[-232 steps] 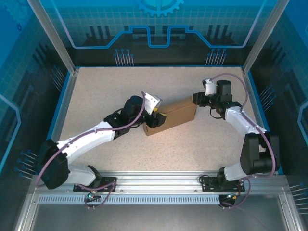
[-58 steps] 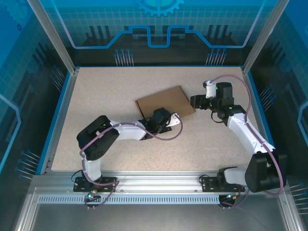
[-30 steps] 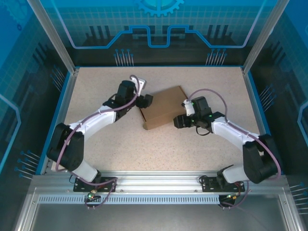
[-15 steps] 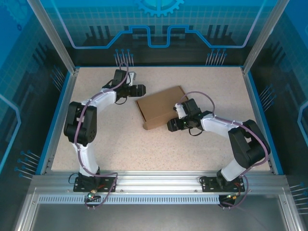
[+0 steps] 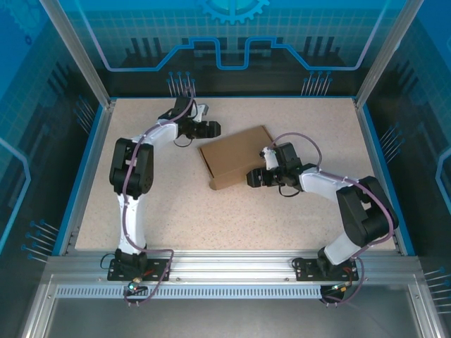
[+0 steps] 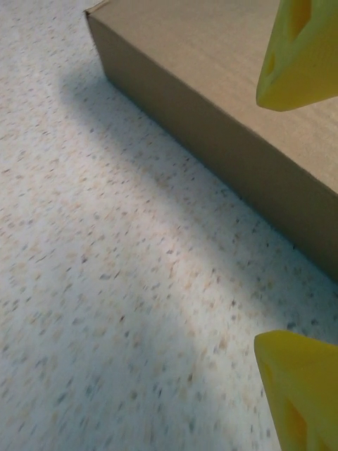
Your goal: Fold the paper box
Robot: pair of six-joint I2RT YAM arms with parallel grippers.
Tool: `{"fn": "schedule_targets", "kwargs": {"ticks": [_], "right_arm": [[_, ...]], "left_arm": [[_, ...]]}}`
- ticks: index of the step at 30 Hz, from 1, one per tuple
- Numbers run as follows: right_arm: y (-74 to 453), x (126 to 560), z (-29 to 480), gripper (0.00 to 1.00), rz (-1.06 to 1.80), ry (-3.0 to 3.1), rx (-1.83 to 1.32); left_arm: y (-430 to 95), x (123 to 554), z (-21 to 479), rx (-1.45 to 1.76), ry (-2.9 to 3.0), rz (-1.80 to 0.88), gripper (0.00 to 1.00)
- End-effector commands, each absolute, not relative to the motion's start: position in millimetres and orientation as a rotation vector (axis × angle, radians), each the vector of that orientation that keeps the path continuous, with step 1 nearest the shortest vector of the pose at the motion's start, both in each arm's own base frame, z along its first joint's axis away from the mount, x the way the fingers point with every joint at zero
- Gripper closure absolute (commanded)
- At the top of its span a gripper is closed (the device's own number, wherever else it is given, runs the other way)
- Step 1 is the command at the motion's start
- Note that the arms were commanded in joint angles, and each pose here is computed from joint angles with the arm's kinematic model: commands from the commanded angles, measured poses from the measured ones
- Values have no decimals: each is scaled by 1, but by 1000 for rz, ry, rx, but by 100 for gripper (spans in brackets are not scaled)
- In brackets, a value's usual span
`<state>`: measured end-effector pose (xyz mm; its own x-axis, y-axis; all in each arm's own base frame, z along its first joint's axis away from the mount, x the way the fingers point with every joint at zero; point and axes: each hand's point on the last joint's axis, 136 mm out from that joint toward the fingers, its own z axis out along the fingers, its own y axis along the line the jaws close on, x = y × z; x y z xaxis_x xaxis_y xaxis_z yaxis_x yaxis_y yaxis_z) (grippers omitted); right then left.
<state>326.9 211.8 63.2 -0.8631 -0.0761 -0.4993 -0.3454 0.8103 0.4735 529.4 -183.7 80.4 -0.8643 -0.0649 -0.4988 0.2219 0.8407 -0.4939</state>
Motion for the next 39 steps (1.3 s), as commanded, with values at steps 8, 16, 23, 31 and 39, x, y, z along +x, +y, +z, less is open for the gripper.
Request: {"fn": "schedule_targets", "kwargs": {"ticks": [8, 16, 23, 31, 39], "right_arm": [[177, 382, 81, 27, 882, 2436, -91], [157, 375, 73, 27, 930, 2444, -6], [178, 379, 69, 25, 1091, 2394, 15], [199, 391, 80, 25, 1198, 2330, -12], [205, 379, 107, 28, 1219, 2256, -78]], "left_arm": [[-227, 454, 87, 193, 2535, -1138, 28], [-220, 453, 81, 149, 2540, -1036, 19], [-227, 476, 65, 168, 2578, -1027, 24], [-238, 468, 50, 197, 2616, -1086, 41], [-259, 443, 56, 233, 2590, -1253, 53]]}}
